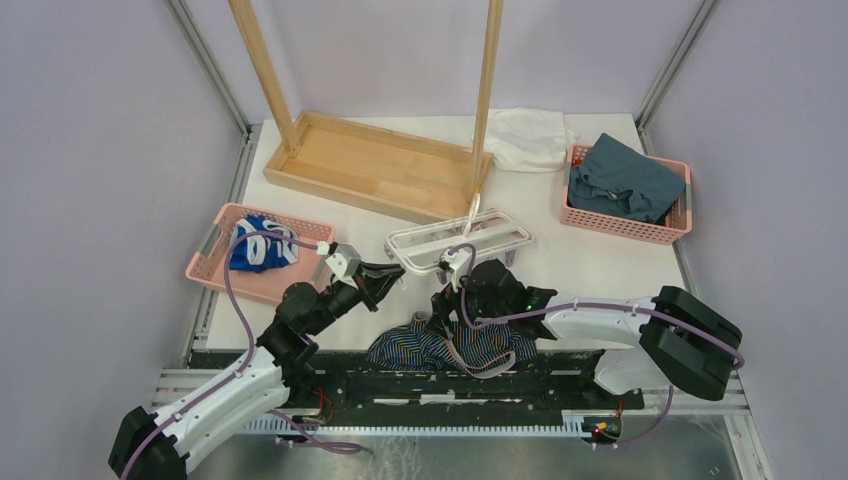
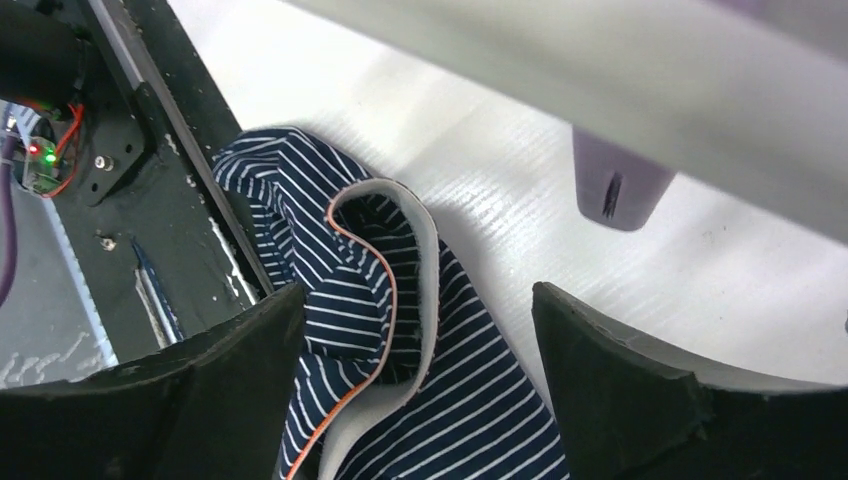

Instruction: Clip the underwear to the hanger

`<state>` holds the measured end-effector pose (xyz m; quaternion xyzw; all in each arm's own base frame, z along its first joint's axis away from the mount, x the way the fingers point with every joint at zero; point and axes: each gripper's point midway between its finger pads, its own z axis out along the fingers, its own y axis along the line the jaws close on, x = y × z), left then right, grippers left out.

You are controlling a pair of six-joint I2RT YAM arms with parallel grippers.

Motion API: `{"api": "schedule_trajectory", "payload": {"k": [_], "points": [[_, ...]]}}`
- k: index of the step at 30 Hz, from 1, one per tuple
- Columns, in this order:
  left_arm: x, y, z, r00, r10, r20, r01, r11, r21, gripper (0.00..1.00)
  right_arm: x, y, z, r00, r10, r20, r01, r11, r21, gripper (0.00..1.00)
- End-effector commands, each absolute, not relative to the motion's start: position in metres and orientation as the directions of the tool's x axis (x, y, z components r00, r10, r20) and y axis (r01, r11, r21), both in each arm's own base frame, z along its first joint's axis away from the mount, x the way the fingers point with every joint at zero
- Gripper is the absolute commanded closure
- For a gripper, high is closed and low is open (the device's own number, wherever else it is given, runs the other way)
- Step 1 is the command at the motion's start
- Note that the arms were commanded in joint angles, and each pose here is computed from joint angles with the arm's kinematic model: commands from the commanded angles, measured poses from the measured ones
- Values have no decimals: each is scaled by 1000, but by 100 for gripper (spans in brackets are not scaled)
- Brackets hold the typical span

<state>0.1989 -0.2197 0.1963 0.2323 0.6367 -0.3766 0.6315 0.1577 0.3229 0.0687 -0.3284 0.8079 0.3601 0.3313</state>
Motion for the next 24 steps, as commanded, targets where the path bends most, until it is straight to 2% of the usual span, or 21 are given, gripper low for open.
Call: {"api": "schedule_trajectory", "payload": {"k": [1, 4, 7, 13, 17, 24], "points": [[199, -220, 242, 0, -271, -963, 787, 594, -167, 97, 160, 321, 68, -558, -283, -780, -764, 541, 351, 7], [199, -221, 242, -2, -270, -963, 790, 590, -168, 97, 157, 324, 61, -575, -276, -770, -758, 535, 373, 6], [199, -222, 241, -7, -268, -963, 793, 586, -169, 97, 157, 330, 58, -571, -268, -776, -762, 526, 379, 10], [199, -222, 241, -8, -267, -964, 793, 585, -169, 97, 152, 353, 59, -503, -251, -827, -805, 484, 343, 11], [199, -222, 242, -7, -268, -963, 793, 585, -169, 97, 159, 360, 63, -467, -194, -863, -805, 496, 325, 11], [199, -223, 240, -11, -265, -964, 792, 586, -170, 97, 167, 360, 50, -464, -201, -863, -792, 530, 302, 15]]}}
